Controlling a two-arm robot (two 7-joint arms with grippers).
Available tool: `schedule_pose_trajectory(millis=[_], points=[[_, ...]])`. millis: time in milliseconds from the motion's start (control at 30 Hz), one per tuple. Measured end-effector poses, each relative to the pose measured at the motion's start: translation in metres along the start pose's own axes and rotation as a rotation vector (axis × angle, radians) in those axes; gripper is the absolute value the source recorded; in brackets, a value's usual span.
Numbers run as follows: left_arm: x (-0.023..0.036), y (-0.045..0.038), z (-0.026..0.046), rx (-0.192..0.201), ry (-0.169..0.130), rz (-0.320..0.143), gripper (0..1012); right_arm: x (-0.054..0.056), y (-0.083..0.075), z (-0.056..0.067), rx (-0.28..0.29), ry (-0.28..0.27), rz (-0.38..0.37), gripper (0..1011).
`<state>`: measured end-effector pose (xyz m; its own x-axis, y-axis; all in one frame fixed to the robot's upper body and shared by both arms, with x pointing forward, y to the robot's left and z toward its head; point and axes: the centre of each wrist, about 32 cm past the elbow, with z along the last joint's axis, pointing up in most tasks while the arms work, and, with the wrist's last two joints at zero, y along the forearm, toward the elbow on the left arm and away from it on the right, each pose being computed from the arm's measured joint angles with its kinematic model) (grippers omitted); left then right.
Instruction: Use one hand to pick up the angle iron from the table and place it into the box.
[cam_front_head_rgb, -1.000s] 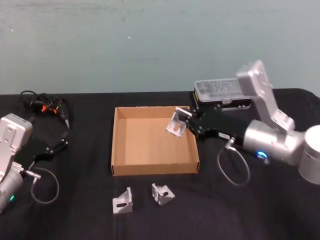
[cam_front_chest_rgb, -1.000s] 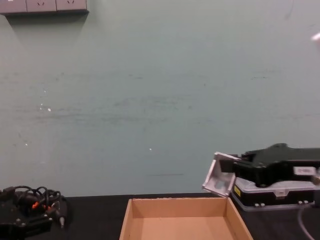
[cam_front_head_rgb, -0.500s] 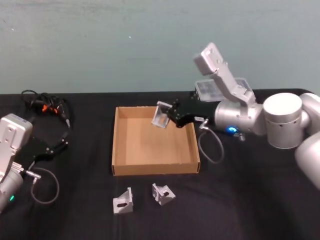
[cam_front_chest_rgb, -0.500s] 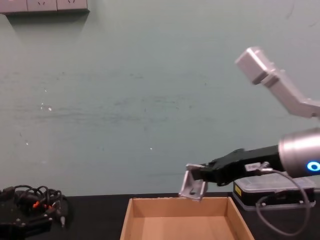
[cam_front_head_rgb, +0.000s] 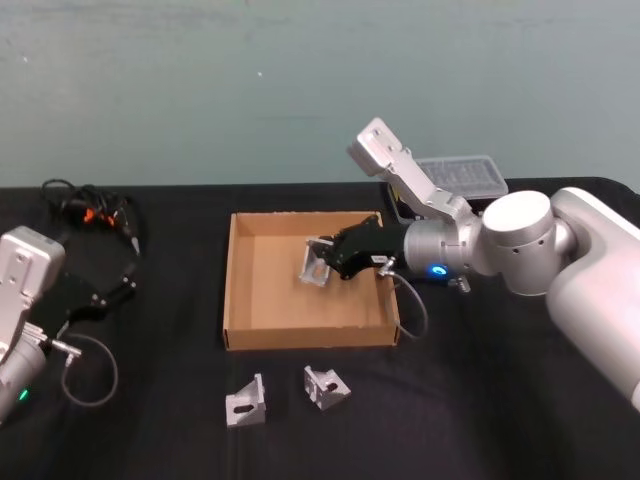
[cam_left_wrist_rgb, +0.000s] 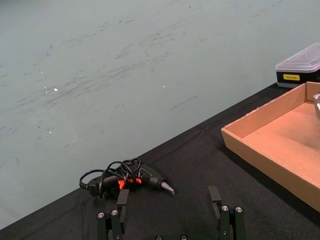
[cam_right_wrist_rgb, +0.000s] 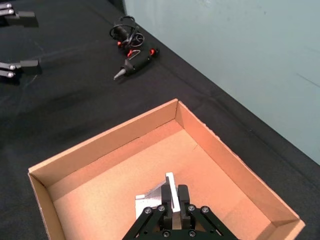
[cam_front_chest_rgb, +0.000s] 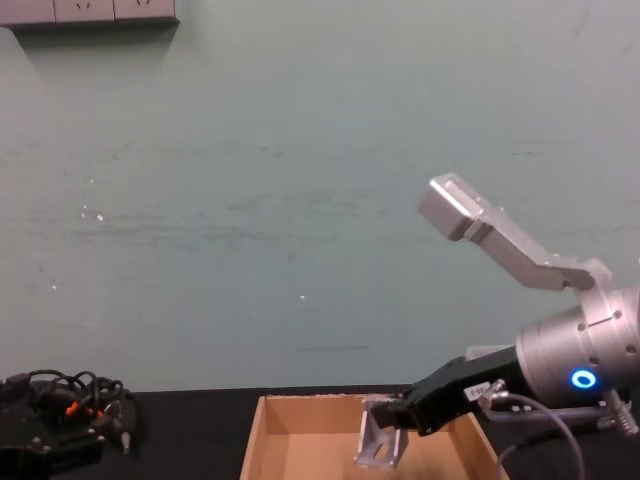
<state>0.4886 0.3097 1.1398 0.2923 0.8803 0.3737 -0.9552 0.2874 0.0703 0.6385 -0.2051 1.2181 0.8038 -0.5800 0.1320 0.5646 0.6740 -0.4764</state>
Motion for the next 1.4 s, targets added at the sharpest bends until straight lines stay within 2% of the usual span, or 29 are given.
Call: schedule_pose_trajectory(millis=[433,667,800,833,867,933,967,1000,1067,1167,1200,1267,1367,1400], points=[[0.0000,0.0000,0.0000,0.000,0.000,0.000,1000,-0.002,0.016,-0.005,-0.006,-0.011,0.007,86],[0.0000,0.0000,0.0000,0.000,0.000,0.000,1000,-0.002,0.015,-0.004,-0.004,-0.013,0.005,87],[0.0000,0.0000,0.0000,0.000,0.000,0.000,1000,-0.002,0.015,-0.004,-0.003,-0.013,0.005,171],[0.0000,0.0000,0.0000,0.000,0.000,0.000,1000,-0.002,0.015,-0.004,-0.003,-0.013,0.005,226],[0.0000,0.0000,0.0000,0.000,0.000,0.000,1000,-0.002,0.015,-0.004,-0.003,-0.013,0.006,226],[0.0000,0.0000,0.0000,0.000,0.000,0.000,1000,-0.002,0.015,-0.005,-0.003,-0.013,0.006,302],[0.0000,0.0000,0.0000,0.000,0.000,0.000,1000,-0.002,0.015,-0.004,-0.003,-0.014,0.006,302],[0.0000,0.0000,0.0000,0.000,0.000,0.000,1000,-0.002,0.015,-0.004,-0.003,-0.014,0.006,362],[0.0000,0.0000,0.0000,0.000,0.000,0.000,1000,-0.002,0.015,-0.004,-0.003,-0.014,0.006,396],[0.0000,0.0000,0.0000,0.000,0.000,0.000,1000,-0.002,0.015,-0.004,-0.003,-0.014,0.007,501],[0.0000,0.0000,0.0000,0.000,0.000,0.000,1000,-0.002,0.015,-0.004,-0.003,-0.014,0.007,563],[0.0000,0.0000,0.0000,0.000,0.000,0.000,1000,-0.002,0.015,-0.004,-0.003,-0.014,0.007,599],[0.0000,0.0000,0.0000,0.000,0.000,0.000,1000,-0.002,0.014,-0.004,-0.003,-0.014,0.006,724],[0.0000,0.0000,0.0000,0.000,0.000,0.000,1000,-0.002,0.014,-0.004,-0.003,-0.014,0.006,724]])
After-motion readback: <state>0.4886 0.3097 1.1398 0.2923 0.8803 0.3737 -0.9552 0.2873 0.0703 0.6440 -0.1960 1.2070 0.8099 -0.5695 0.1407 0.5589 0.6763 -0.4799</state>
